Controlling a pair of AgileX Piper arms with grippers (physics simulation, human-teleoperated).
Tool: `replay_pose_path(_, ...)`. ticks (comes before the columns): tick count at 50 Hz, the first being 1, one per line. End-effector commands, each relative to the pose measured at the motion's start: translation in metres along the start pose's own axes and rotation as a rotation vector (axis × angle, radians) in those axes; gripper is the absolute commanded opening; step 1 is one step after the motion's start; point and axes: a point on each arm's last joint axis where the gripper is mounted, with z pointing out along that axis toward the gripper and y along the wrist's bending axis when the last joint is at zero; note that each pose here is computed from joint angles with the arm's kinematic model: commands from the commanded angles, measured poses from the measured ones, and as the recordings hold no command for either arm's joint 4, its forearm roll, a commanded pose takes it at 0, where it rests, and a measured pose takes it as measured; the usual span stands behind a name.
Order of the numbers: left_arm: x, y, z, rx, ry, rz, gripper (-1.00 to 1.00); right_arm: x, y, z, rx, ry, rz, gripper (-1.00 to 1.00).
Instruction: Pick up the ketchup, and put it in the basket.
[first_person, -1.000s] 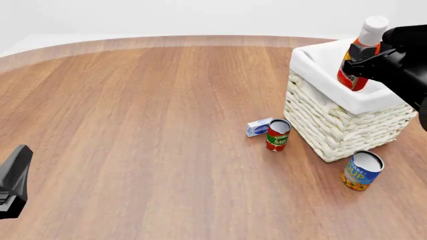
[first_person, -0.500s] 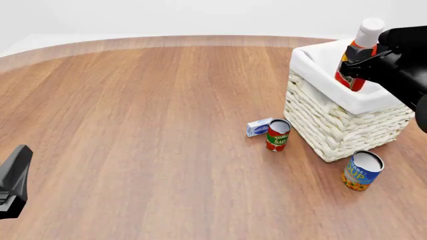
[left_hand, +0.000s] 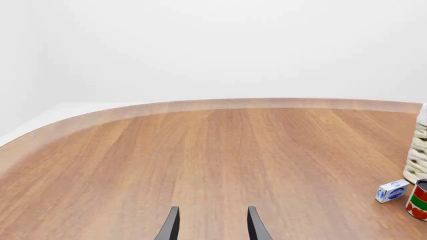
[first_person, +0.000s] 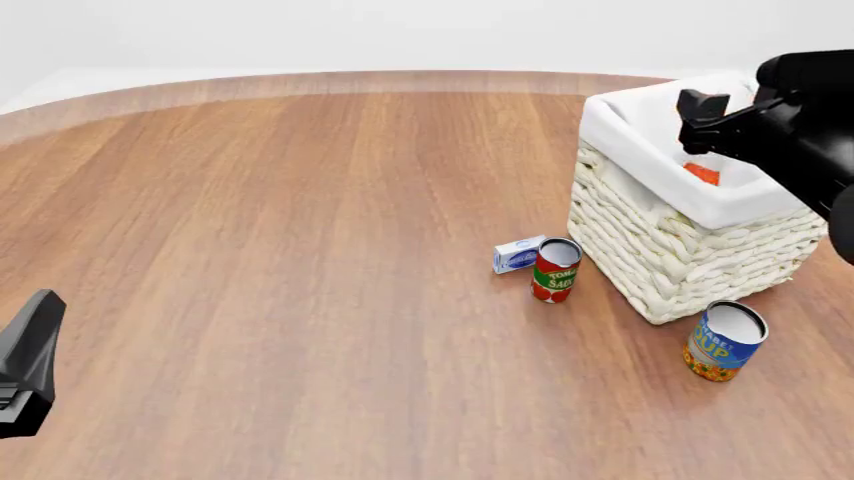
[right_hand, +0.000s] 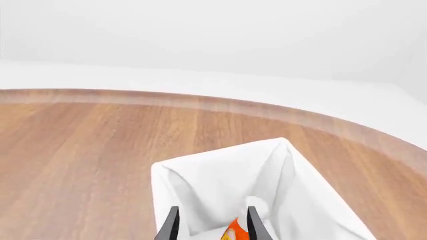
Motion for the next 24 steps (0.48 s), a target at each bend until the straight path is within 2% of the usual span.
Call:
replay_pose_path(1, 0.0, 0.0, 0.0, 0.0, 0.0, 0.0, 1.0, -0.001, 0.001, 0.0, -0.002, -0.002, 0.003, 1.0)
replay_pose_path(13, 0.0, 0.0, 0.0, 0.0, 0.0, 0.0, 1.0, -0.003, 0.005, 0.0, -0.017, -0.011, 0.011, 1.0)
replay_pose_path(24, 0.0, 0.0, 0.0, 0.0, 0.0, 0.0, 1.0, -0.011, 0.017, 0.0, -0.061, -0.036, 0.044, 1.0)
